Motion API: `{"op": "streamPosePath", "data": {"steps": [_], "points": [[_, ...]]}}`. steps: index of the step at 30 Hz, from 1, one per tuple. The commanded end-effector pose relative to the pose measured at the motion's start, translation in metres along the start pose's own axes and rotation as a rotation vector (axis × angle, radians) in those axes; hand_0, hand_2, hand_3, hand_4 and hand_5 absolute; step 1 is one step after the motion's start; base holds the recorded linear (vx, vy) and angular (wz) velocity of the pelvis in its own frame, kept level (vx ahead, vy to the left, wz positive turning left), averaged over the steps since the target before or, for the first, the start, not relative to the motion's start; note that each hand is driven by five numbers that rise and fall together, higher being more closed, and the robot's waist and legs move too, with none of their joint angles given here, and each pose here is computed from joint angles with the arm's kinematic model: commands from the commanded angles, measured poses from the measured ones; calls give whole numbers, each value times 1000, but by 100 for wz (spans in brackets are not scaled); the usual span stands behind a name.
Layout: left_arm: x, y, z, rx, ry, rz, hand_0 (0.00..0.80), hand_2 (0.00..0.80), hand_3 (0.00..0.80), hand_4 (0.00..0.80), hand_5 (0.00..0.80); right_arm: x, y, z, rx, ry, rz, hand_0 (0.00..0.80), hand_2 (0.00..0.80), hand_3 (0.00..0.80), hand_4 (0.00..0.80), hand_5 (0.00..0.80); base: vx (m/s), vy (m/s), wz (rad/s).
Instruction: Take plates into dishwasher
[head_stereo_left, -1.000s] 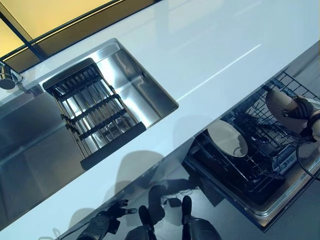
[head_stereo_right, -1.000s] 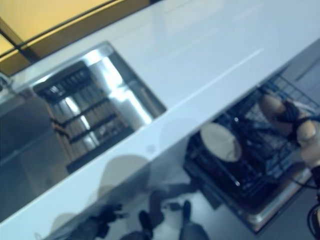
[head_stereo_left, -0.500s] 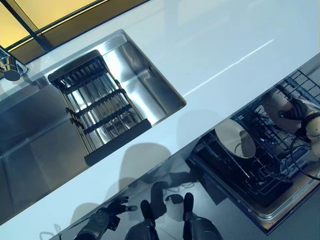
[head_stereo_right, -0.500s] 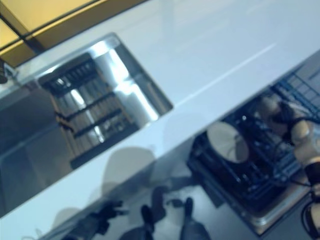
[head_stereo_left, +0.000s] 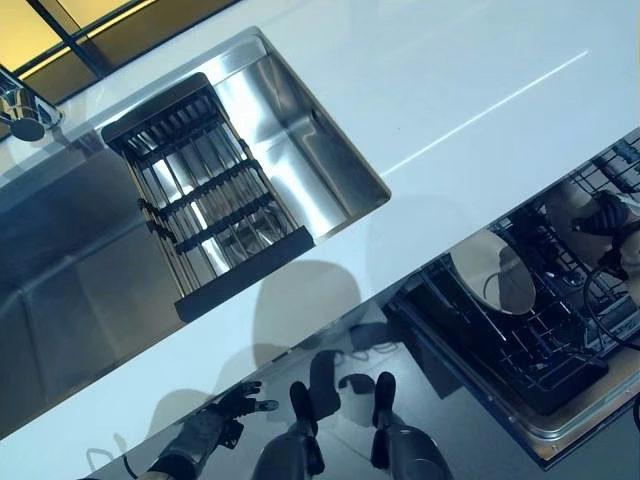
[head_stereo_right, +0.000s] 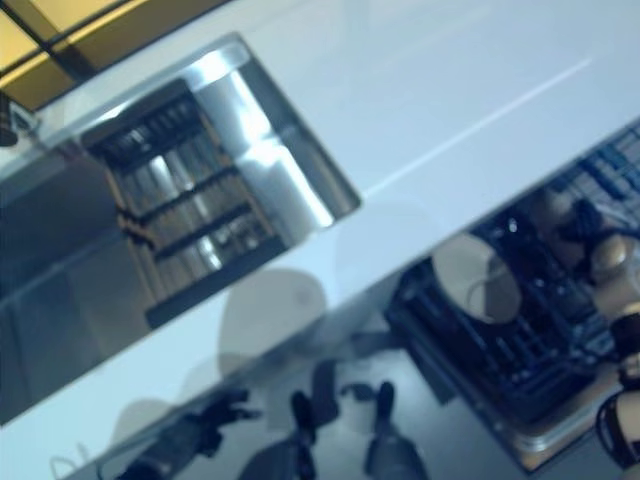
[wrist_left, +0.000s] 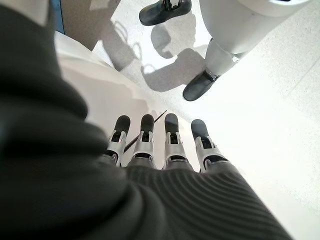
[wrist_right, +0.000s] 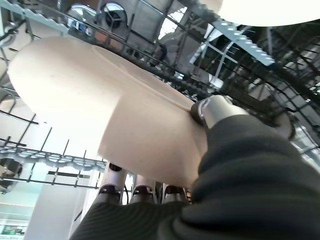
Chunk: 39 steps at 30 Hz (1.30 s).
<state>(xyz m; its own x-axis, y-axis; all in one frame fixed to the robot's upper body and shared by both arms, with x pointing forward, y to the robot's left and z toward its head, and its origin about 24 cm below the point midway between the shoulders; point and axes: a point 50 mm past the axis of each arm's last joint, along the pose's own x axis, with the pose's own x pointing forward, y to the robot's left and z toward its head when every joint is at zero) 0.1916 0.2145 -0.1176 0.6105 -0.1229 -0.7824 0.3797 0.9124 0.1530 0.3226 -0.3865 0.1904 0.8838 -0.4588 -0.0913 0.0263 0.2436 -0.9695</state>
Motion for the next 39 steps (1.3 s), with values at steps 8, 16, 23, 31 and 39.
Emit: {"op": "streamPosePath", "data": {"steps": [8,16,23,31,39], "points": [[-1,17,16,22,-52,24,0,0,0,0,0,7,-12,5,63,28,-48,800,800,800,800,800,-3,-4,4],[0,19,21,27,-67,26,0,0,0,0,0,8,-5,2,79,35,-27,800,800,800,800,800,-4,-1,3],[-1,21,23,33,-69,34,0,0,0,0,0,8,2,2,72,26,-3,800,800,800,800,800,0,0,0],[-2,25,22,39,-56,42,0,0,0,0,0,9,4,1,58,30,12,800,800,800,800,800,0,0,0],[-3,28,21,42,-52,53,0,0,0,0,0,10,7,-9,69,113,23,800,800,800,800,800,0,0,0]]}}
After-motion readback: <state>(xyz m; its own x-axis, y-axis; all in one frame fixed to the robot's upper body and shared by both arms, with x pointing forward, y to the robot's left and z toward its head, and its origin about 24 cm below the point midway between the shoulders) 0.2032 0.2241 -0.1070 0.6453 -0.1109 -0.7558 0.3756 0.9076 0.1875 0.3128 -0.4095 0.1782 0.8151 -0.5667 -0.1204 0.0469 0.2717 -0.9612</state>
